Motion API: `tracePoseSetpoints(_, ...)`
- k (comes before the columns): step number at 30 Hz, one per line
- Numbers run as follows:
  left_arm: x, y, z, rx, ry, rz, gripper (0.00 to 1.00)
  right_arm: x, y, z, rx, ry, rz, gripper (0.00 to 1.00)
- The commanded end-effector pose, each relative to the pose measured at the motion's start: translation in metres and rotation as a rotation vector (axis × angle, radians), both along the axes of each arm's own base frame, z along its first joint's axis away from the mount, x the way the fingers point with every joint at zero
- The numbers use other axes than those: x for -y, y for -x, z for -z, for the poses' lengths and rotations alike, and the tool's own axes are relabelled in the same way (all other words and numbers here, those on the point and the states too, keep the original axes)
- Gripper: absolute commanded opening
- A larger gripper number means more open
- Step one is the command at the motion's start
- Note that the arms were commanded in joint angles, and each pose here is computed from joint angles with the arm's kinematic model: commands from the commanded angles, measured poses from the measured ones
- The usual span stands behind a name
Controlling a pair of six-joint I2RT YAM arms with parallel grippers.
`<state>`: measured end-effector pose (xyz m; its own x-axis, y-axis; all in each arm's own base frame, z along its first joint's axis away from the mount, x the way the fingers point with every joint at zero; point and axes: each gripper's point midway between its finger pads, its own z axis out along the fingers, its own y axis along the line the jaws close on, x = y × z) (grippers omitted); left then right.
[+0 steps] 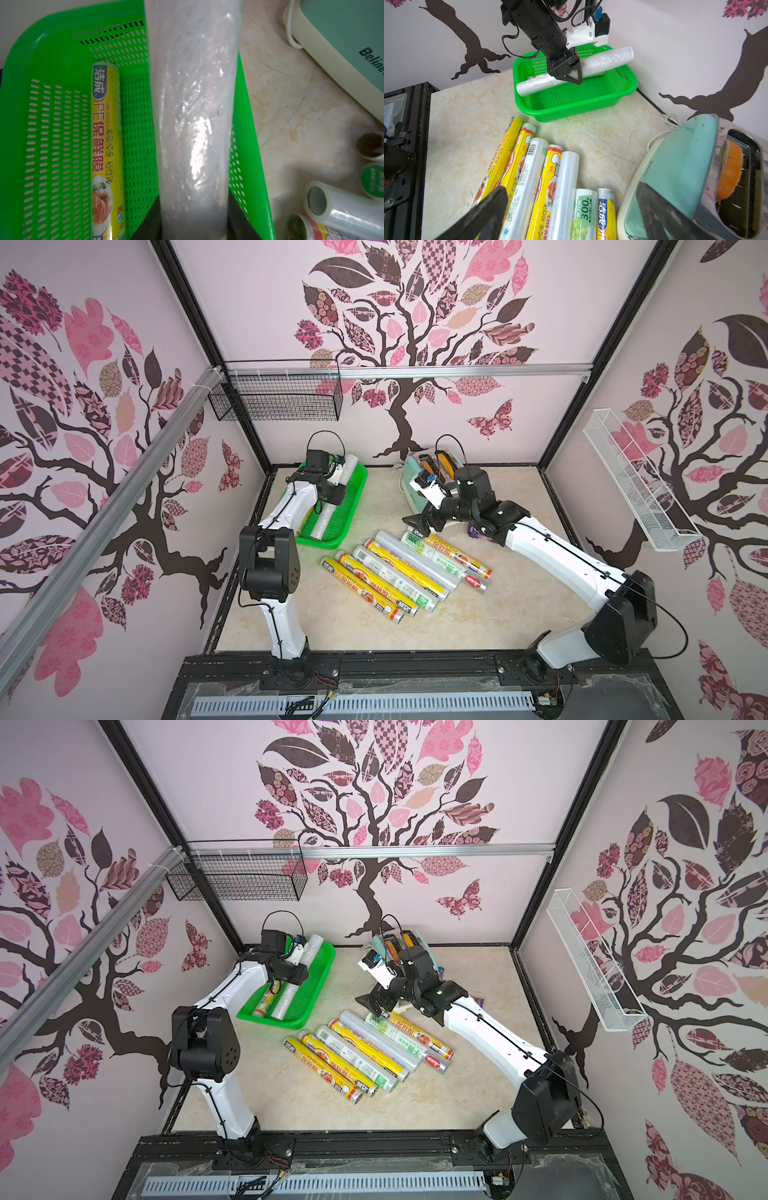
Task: Put the plastic wrap into the basket
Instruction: Place the plastic wrap in the basket.
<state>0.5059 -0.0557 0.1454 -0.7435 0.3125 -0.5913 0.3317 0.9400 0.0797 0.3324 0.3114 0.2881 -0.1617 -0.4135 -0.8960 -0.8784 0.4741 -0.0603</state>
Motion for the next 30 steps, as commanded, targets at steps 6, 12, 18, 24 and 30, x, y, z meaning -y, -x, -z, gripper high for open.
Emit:
tracePoseSetpoints(6,-0.016,-0.03,0.021,0.059,-0.076,-0.054,0.36,0.001,0.001,-0.003,0.013,0.019,0.001,0.99)
tracePoseSetpoints(12,-0.031,-0.031,0.055,0.01,-0.174,-0.068,0.37,-0.002,0.0,-0.004,-0.001,0.011,-0.006,0.99)
tracePoseSetpoints(18,-0.05,-0.031,0.073,-0.03,-0.212,-0.154,0.42,-0.003,-0.004,-0.001,0.001,0.02,0.004,0.99)
tracePoseSetpoints(24,-0.071,-0.034,0.094,-0.082,-0.27,-0.204,0.47,-0.003,-0.004,0.0,0.021,0.044,-0.013,0.99)
tracePoseSetpoints(30,-0.096,-0.04,0.098,-0.166,-0.39,-0.293,0.52,0.001,-0.002,0.004,0.016,0.06,-0.013,0.99)
